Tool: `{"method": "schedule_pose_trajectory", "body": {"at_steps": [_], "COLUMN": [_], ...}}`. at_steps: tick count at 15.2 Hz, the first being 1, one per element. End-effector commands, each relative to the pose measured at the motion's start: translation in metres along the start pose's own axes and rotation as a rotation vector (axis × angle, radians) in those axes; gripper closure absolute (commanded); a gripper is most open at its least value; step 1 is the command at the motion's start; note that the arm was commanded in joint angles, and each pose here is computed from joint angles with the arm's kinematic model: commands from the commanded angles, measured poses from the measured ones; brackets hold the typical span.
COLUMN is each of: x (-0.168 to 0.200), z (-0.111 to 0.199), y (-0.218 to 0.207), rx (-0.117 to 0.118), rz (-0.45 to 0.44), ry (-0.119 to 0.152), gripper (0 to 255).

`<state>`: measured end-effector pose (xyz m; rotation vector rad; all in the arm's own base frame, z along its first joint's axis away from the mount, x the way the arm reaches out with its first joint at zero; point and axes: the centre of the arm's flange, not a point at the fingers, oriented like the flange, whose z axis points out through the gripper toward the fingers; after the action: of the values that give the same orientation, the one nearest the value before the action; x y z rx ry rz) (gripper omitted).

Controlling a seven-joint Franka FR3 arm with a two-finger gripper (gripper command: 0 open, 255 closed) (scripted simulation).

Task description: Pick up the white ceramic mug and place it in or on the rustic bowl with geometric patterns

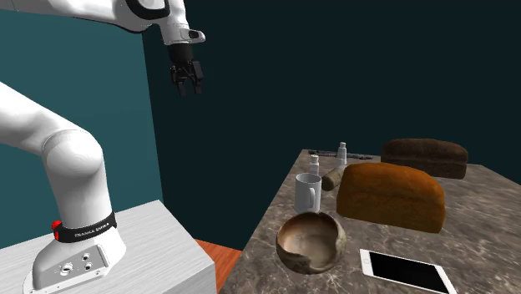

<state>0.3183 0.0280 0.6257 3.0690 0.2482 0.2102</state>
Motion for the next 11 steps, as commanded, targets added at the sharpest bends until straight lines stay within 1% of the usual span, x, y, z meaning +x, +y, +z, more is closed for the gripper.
{"method": "schedule_pose_trajectory", "body": {"at_steps": [1,11], "x": [0.000,0.027], "z": [0.000,0.074], "y": [0.000,0.109], "rx": [0.000,0.018], "rz": [0.000,-0.019], "ry": [0.000,-0.018], "gripper": [0,0]}}
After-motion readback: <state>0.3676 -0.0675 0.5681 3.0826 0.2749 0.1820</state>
